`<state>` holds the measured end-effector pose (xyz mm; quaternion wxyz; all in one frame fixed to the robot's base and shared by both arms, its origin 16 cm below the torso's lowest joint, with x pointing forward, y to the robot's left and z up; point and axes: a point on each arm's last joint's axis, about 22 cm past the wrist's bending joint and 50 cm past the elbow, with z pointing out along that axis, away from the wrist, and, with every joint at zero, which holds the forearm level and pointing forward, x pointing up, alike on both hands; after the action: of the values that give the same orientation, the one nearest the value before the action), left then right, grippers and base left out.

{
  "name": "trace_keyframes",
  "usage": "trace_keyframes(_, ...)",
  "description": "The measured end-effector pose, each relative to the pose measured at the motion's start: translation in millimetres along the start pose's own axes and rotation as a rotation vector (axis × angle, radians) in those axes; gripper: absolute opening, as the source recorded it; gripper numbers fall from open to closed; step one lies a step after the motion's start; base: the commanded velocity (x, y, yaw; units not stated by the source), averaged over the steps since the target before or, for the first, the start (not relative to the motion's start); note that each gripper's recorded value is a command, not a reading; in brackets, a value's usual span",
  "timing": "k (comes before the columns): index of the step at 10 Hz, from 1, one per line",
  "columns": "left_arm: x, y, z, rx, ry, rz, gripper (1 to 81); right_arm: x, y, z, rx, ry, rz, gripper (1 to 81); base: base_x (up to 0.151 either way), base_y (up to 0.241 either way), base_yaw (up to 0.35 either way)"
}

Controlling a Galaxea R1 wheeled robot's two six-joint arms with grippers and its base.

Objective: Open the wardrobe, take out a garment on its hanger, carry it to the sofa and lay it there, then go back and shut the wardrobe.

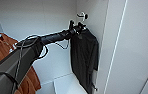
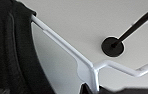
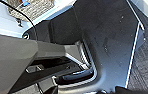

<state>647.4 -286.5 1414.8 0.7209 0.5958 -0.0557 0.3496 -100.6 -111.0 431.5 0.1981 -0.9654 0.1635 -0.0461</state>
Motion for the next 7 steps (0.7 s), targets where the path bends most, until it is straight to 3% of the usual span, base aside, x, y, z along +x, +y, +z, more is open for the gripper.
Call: trace_keyframes(7,-15.8,10.4,0.4,-0.026,-0.037,0.009,1.0,-0.2,0.1,-0.1,-0.001,-0.001,0.003,81.1,0.0,0.0,0.0)
